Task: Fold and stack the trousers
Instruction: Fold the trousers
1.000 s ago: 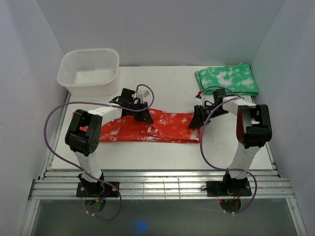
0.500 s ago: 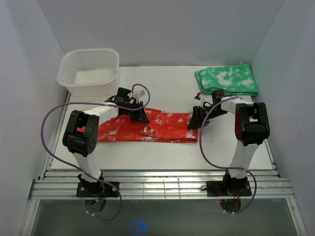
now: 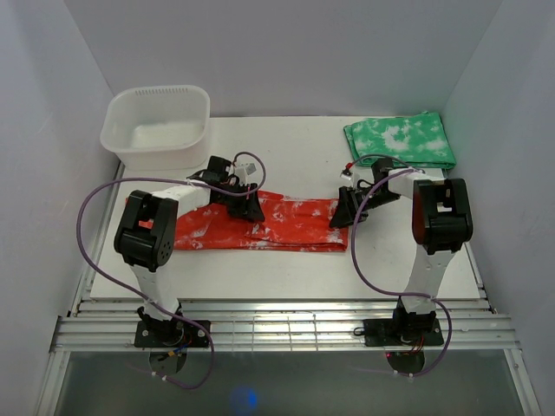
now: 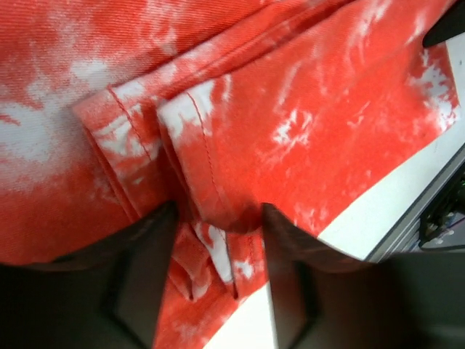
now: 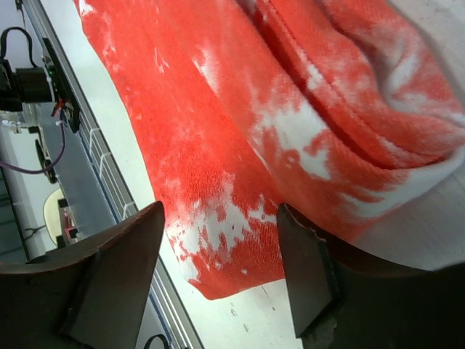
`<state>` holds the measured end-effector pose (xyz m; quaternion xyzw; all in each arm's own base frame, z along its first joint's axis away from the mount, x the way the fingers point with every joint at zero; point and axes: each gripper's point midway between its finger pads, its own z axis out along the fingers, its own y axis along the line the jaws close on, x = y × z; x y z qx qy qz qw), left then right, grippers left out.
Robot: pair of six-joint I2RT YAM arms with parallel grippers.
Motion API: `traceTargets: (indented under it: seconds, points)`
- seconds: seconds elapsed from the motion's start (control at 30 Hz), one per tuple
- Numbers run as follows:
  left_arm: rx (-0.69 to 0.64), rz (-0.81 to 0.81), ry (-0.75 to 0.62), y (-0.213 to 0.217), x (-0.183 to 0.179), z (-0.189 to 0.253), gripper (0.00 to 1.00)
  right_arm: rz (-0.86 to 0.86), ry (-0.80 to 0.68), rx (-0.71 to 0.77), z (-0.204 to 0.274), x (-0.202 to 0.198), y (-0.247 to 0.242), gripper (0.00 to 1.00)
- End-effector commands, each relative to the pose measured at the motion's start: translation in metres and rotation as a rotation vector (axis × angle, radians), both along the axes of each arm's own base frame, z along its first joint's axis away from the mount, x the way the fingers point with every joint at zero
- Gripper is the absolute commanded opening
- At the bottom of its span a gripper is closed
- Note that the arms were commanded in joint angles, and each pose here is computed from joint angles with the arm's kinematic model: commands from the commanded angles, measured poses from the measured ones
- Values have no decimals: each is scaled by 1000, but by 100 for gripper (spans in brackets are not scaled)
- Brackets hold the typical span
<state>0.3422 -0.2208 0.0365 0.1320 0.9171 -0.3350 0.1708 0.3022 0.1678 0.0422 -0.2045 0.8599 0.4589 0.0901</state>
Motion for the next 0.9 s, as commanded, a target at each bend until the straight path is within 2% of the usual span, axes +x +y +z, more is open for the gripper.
traceTargets:
  seconds: [0.0, 0.13, 0.27, 0.4, 0.47, 0.6, 0.7, 0.77, 0.87]
  points:
    - [59, -21, -130, 19, 9, 28, 67, 79, -64, -15, 8, 0, -6, 72]
    - [-2, -54, -272, 16, 7, 75, 72, 141, -73, 58, 45, -17, -2, 76]
    - [-194, -169, -389, -7, -9, 134, 75, 169, -60, 123, 63, -35, 6, 73]
    - [-373, -273, -331, -31, -29, 147, 73, 191, -2, 173, 52, -58, 18, 70]
    - [-430, -289, -305, -44, -31, 148, 69, 195, 32, 176, 40, -66, 22, 68]
    - [-451, -251, -187, -60, -25, 116, 59, 184, 65, 155, 14, -62, 25, 66]
    - [-375, -160, -26, -58, -15, 60, 50, 169, 95, 92, -12, -58, 21, 64]
    - [-310, -100, 34, -49, -9, 26, 50, 164, 103, 39, -25, -58, 16, 63]
    - [-267, -94, 39, -42, -3, 19, 59, 165, 83, 26, -22, -57, 14, 63]
